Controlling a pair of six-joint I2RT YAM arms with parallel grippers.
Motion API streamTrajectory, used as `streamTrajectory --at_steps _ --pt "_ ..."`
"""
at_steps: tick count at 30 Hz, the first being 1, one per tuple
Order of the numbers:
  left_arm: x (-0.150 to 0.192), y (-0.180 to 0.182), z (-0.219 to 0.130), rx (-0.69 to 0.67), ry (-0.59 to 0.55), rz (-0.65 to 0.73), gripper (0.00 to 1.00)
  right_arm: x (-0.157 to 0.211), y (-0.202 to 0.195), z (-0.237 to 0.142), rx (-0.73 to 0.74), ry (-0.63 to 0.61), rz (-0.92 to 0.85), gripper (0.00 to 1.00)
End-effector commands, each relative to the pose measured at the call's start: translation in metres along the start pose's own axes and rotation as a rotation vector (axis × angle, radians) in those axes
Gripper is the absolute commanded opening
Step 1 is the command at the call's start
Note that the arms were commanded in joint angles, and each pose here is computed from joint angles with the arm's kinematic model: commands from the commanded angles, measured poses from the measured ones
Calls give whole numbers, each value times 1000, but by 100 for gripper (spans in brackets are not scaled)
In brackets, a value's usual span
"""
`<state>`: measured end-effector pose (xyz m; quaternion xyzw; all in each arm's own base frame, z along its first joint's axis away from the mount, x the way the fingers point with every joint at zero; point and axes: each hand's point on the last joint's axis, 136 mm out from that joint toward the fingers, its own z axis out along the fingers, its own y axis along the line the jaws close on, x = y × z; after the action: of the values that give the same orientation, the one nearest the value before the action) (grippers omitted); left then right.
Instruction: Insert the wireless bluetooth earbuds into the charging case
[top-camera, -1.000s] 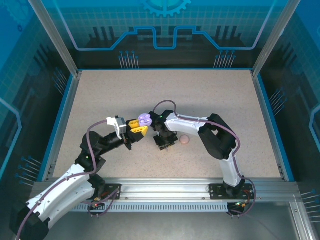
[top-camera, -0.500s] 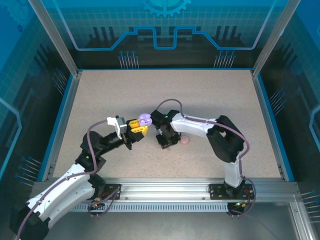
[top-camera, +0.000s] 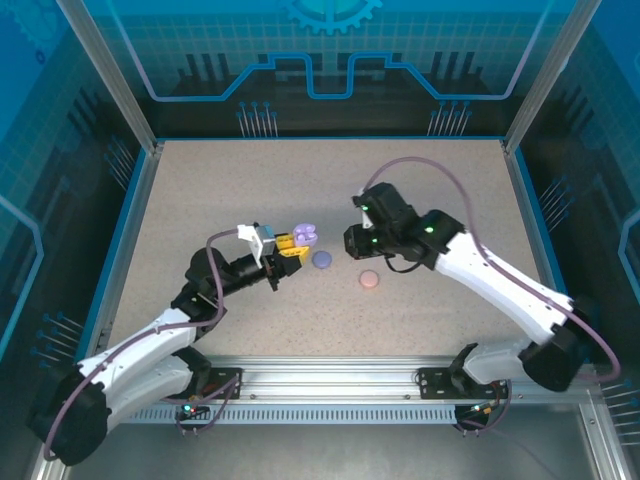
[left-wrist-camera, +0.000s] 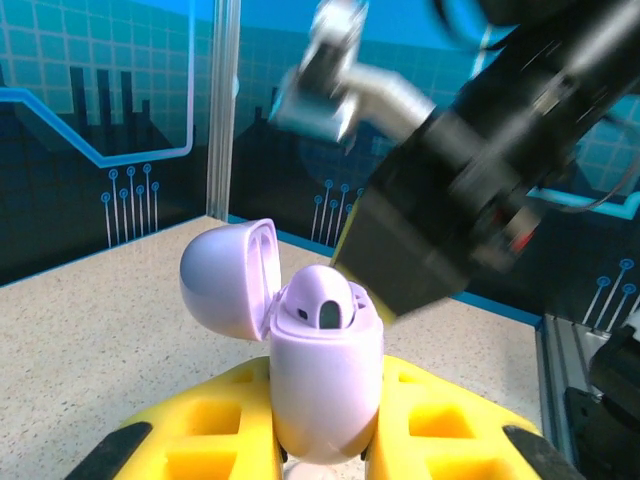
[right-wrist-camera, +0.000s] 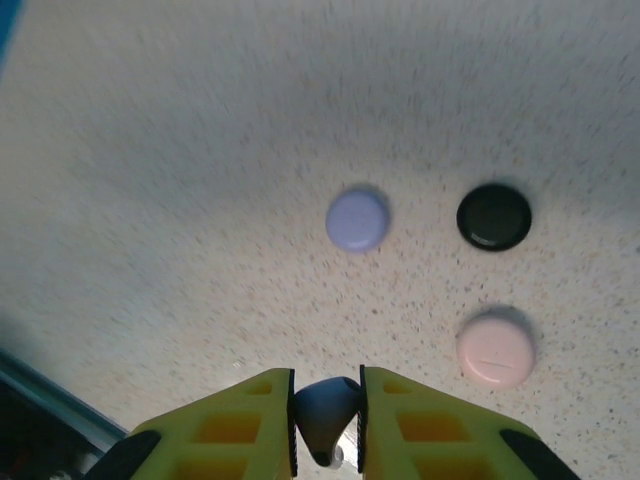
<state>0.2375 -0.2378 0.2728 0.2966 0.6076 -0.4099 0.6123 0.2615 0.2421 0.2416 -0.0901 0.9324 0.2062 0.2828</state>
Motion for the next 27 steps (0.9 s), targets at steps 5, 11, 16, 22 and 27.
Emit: streamTrajectory --at_steps 5,11,16,22,27 --pt "-26 3 23 -3 -109 115 3 -35 12 -67 -128 -213 147 20" --pt "-24 7 38 -5 -146 136 3 -47 35 -85 -193 -267 167 19" --pt "-22 8 43 -1 -158 136 3 -55 52 -76 -213 -297 167 19" --pt "-19 5 46 8 -153 133 4 -64 68 -66 -224 -302 137 19" --pt "-18 2 48 14 -150 134 3 -66 74 -57 -223 -299 124 19"
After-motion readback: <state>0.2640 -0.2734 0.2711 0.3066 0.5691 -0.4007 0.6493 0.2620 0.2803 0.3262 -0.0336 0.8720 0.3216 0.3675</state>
